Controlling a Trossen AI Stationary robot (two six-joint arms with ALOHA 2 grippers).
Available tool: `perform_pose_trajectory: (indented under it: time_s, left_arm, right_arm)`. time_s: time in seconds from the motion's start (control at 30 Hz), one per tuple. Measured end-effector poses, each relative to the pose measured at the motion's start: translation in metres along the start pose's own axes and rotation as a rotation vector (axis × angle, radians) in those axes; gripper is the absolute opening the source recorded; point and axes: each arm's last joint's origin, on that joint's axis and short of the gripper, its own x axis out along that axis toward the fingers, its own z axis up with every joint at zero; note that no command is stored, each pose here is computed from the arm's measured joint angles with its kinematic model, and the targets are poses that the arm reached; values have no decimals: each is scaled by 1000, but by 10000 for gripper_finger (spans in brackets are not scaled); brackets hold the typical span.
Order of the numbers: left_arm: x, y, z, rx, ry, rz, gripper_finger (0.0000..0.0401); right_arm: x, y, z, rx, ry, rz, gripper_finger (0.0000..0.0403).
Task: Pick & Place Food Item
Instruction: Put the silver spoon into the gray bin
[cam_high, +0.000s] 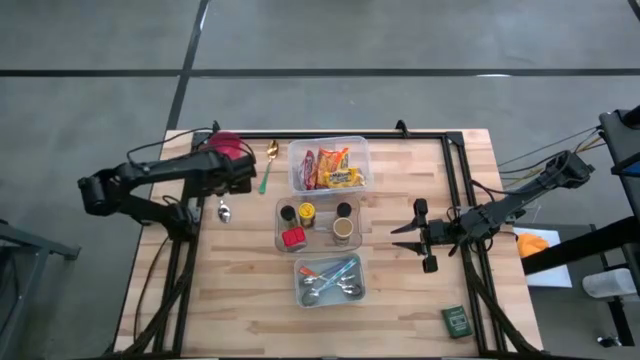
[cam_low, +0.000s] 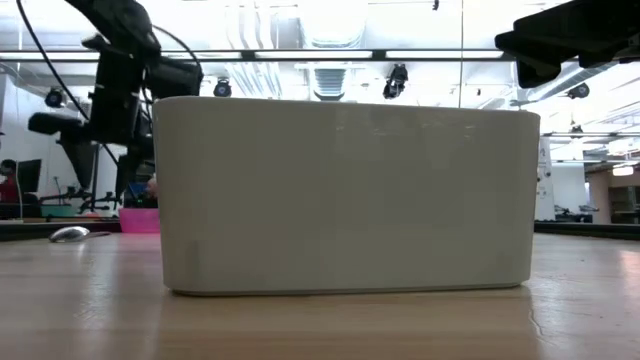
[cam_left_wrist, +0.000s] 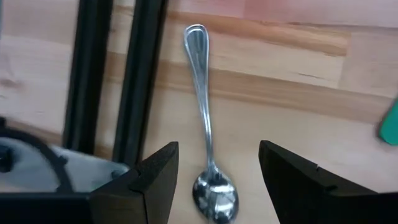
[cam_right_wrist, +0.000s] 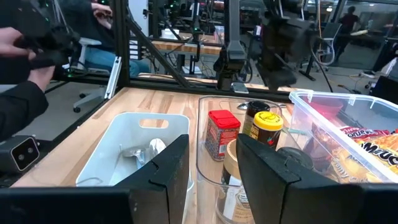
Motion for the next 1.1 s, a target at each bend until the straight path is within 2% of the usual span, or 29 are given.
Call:
perform_pose_trajectory:
  time_s: [0.4, 0.63, 0.83, 0.97, 1.1]
  left_arm:
    - [52, 2, -10, -53, 67, -8, 224]
    - [66, 2, -14, -61, 46, -63, 224]
    - [65, 1, -13, -37, 50, -83, 220]
    - [62, -5, -10, -25, 48, -124, 186]
    - [62, -6, -10, -28, 50, -140, 123]
  right_arm:
    - [0, 0, 0, 0, 0, 0, 130]
    - [0, 0, 0, 0, 0, 0, 130]
    - [0, 0, 0, 0, 0, 0, 130]
    - [0, 0, 0, 0, 0, 0, 130]
    - [0, 0, 0, 0, 0, 0, 130]
